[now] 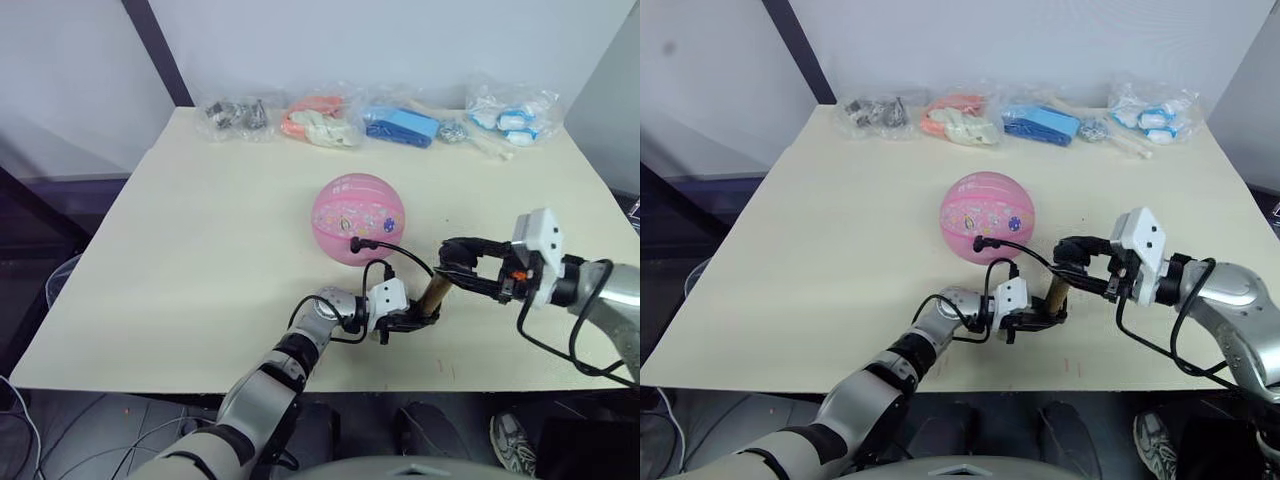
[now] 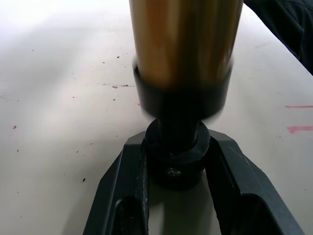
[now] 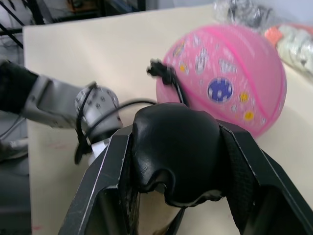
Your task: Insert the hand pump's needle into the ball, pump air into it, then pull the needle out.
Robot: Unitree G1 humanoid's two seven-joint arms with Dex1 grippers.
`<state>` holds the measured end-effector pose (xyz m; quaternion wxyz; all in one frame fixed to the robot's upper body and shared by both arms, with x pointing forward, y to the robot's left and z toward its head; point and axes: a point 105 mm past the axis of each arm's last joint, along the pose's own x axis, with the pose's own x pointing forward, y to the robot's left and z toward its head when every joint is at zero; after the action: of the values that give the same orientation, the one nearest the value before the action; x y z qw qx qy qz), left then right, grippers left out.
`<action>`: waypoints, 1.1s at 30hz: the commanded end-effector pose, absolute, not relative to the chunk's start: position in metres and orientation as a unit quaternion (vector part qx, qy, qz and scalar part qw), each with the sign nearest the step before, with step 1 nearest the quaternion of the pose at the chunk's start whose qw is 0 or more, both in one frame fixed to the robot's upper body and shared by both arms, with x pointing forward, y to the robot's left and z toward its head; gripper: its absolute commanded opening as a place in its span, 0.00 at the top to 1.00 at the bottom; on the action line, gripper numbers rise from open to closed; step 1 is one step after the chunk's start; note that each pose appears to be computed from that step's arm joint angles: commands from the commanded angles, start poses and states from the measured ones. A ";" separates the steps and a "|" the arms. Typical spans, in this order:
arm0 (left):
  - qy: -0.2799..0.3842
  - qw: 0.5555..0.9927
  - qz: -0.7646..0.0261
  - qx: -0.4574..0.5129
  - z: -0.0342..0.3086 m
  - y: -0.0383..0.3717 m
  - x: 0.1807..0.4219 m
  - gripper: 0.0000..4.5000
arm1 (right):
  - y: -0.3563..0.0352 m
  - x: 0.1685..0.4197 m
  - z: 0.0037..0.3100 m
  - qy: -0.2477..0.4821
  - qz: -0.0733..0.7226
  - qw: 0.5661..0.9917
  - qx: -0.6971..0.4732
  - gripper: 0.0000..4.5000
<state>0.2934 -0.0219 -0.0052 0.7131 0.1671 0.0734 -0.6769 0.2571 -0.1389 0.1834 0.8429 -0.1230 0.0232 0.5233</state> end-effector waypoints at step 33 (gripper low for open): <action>0.171 0.697 -0.675 0.172 -0.048 -0.001 0.275 0.75 | -0.146 0.251 0.196 0.026 0.528 0.838 -0.136 0.56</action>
<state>0.2946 -0.0228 -0.0044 0.7160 0.1674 0.0716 -0.6740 0.2488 -0.1449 0.2249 0.8385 -0.1354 -0.0294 0.5269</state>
